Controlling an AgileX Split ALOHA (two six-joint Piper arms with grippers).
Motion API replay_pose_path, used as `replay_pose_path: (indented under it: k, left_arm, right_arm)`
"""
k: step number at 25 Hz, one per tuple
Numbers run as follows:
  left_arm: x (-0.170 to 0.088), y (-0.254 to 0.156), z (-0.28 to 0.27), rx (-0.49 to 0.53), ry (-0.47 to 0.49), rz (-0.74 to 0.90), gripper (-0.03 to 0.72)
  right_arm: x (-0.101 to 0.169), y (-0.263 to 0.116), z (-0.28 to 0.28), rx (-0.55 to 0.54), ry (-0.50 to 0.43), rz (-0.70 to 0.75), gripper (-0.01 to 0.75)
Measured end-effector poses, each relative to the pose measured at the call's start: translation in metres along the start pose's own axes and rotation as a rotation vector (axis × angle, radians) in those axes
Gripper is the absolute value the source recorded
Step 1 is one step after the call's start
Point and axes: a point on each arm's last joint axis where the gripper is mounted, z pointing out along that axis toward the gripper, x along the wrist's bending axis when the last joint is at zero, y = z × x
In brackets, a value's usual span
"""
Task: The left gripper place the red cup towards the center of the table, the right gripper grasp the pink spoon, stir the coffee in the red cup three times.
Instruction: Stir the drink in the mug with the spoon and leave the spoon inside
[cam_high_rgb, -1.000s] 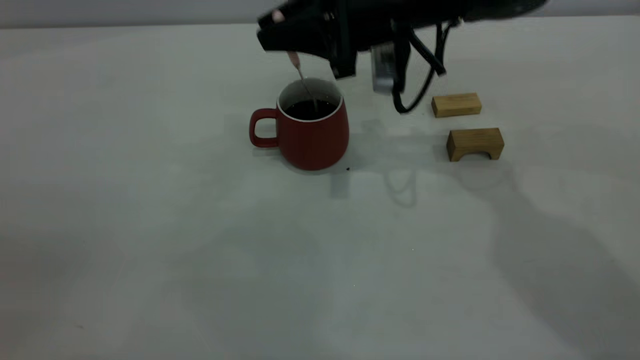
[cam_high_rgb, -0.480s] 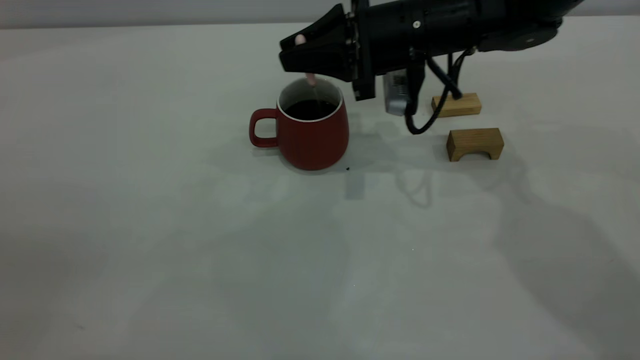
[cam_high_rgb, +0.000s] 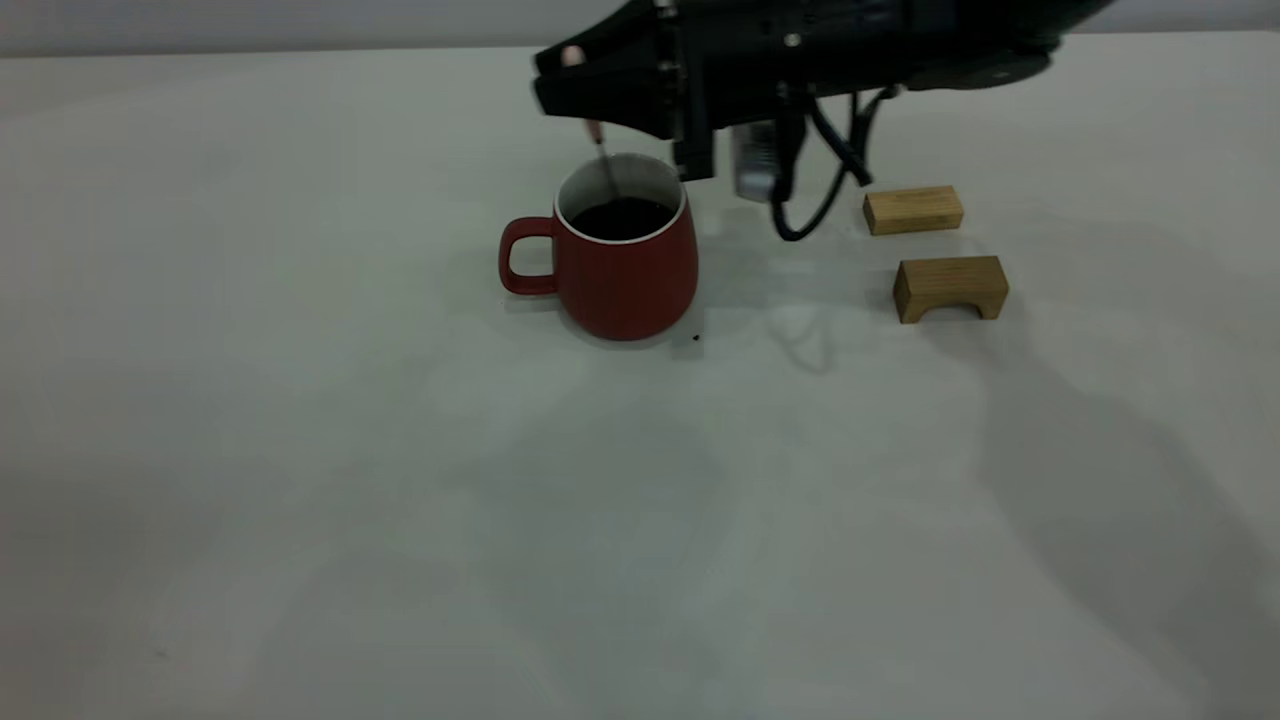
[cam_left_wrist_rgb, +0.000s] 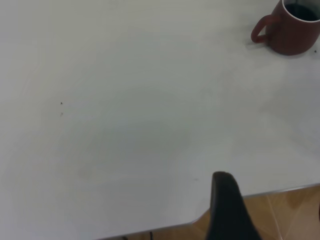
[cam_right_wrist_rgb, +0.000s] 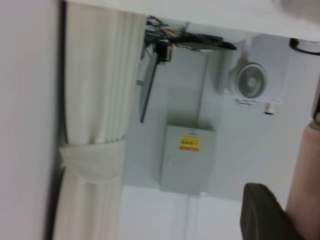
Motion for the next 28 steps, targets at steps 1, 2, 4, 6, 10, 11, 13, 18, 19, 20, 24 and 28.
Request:
replay_pose_path:
  k: [1, 2, 4, 6, 10, 11, 13, 18, 19, 20, 24, 28]
  left_arm:
    - [0.000, 0.000, 0.000, 0.000, 0.000, 0.001, 0.501]
    - [0.000, 0.000, 0.000, 0.000, 0.000, 0.001, 0.501]
    - [0.000, 0.000, 0.000, 0.000, 0.000, 0.001, 0.501]
    - [0.000, 0.000, 0.000, 0.000, 0.000, 0.001, 0.501]
    - [0.000, 0.000, 0.000, 0.000, 0.000, 0.001, 0.501]
    - [0.000, 0.000, 0.000, -0.001, 0.000, 0.001, 0.501]
    - [0.000, 0.000, 0.000, -0.001, 0.000, 0.001, 0.501]
    - [0.000, 0.000, 0.000, -0.001, 0.000, 0.001, 0.501]
    - [0.000, 0.000, 0.000, -0.001, 0.000, 0.001, 0.501]
    - [0.000, 0.000, 0.000, -0.001, 0.000, 0.001, 0.501]
    - [0.000, 0.000, 0.000, -0.001, 0.000, 0.001, 0.501]
    - [0.000, 0.000, 0.000, -0.001, 0.000, 0.001, 0.501]
  right_arm:
    - [-0.002, 0.002, -0.005, -0.008, 0.004, 0.018, 0.129]
    - [-0.007, 0.004, -0.007, -0.018, 0.000, 0.040, 0.129]
    - [-0.016, 0.005, -0.007, -0.028, -0.016, 0.072, 0.129]
    - [-0.021, 0.002, 0.000, -0.026, -0.034, 0.074, 0.129]
    - [-0.016, -0.005, 0.018, 0.008, -0.053, 0.008, 0.129]
    - [-0.012, -0.006, 0.021, 0.015, -0.050, -0.021, 0.129]
    - [-0.005, -0.005, 0.018, 0.019, -0.034, -0.058, 0.129]
    - [-0.002, 0.010, -0.011, -0.016, 0.014, 0.001, 0.129]
    - [-0.005, 0.011, -0.015, -0.024, 0.014, 0.017, 0.129]
    - [-0.008, 0.012, -0.016, -0.028, 0.010, 0.032, 0.129]
    - [-0.018, 0.006, -0.001, -0.020, -0.027, 0.043, 0.129]
    - [-0.014, -0.002, 0.024, 0.014, -0.056, -0.007, 0.129]
